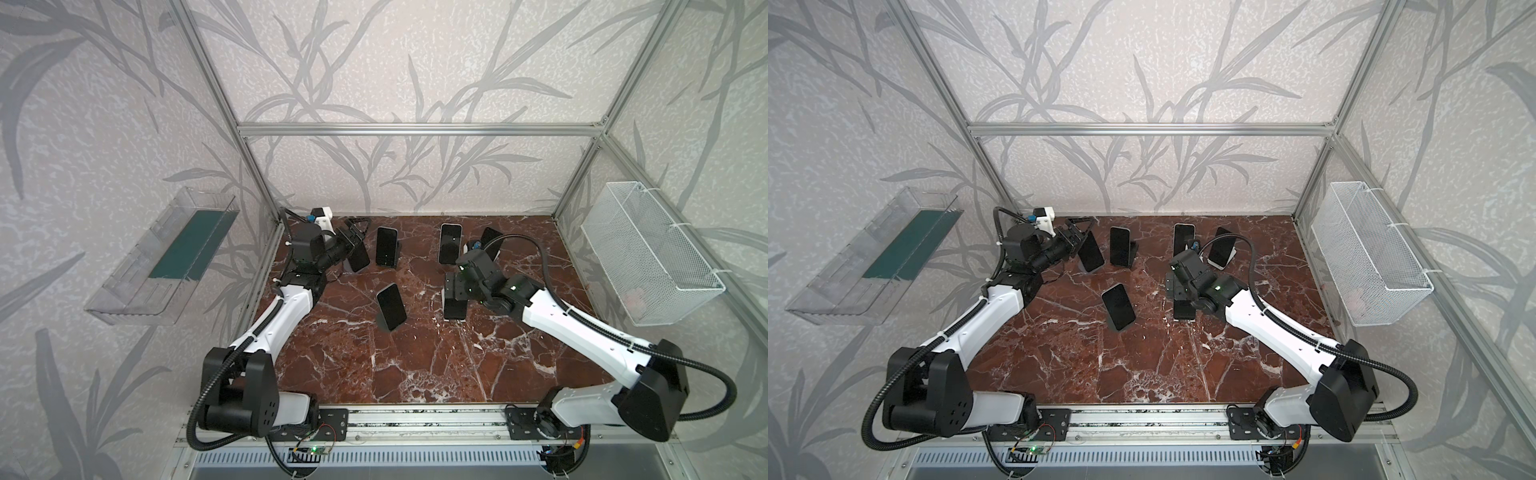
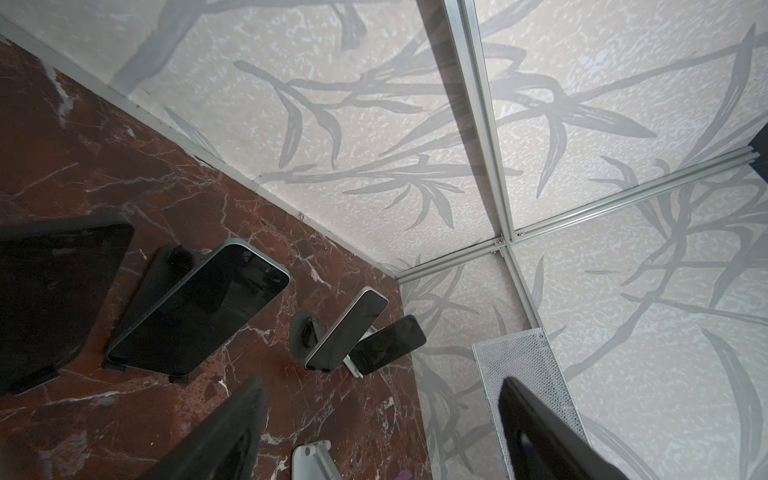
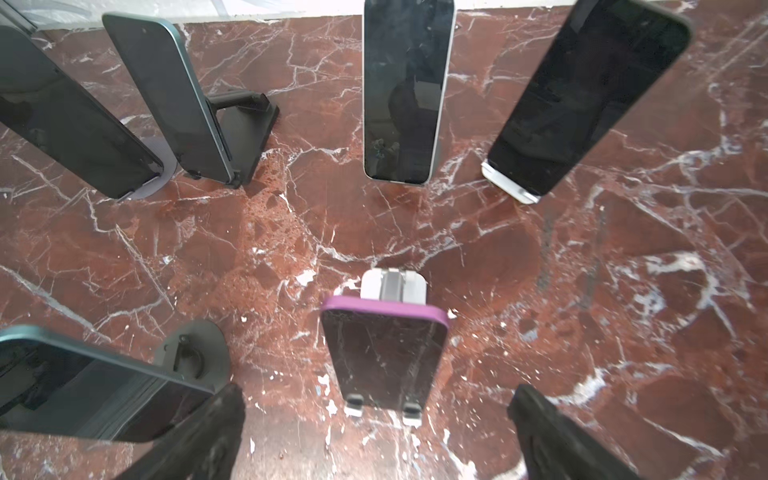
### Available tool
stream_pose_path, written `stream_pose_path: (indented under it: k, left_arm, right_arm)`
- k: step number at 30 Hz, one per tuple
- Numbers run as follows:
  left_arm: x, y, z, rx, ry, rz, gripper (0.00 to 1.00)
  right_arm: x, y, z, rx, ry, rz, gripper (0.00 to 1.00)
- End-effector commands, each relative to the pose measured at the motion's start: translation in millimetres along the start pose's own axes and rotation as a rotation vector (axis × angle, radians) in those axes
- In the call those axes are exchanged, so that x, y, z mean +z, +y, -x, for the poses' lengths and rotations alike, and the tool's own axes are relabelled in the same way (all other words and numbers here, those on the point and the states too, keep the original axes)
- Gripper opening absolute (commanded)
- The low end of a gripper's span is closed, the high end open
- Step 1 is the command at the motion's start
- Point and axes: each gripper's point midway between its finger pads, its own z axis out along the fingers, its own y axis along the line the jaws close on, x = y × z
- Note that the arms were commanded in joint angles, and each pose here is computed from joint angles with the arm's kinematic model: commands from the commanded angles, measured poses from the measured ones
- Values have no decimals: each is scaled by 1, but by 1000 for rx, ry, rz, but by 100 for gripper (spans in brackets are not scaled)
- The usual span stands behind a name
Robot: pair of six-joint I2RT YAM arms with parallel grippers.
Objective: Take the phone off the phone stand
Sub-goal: 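Lower the right gripper over the top edge of the purple-cased phone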
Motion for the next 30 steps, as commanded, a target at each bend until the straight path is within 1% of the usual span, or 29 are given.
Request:
stream_pose_path:
  k: [1,4,7,9,17,20,30]
  left_arm:
    - [0,-22,-3,57,10,-34,88]
    - [6,-21,-10,37,34,-41,88]
    - [6,-21,-11,37,37,-41,88]
    - [5,-22,-10,41,34,-40,88]
    - [11,-17,-14,2,55,-41,88]
    - [13,-14,-14,-4,64,-34,87]
    - [12,-14,-12,-1,63,-27,88]
  right_arm:
    - [8,2,13,35,-34,-33,99]
    - [18,7,17,41,-49,-30,99]
    - [20,-1,18,45,-59,-87,99]
    - [22,-5,17,44,-69,-97,99]
    - [37,-9,0,36,-15,-75,99]
    - [40,-15,-7,43,0,-97,99]
    - [55,-15,-18,55,44,-60,100]
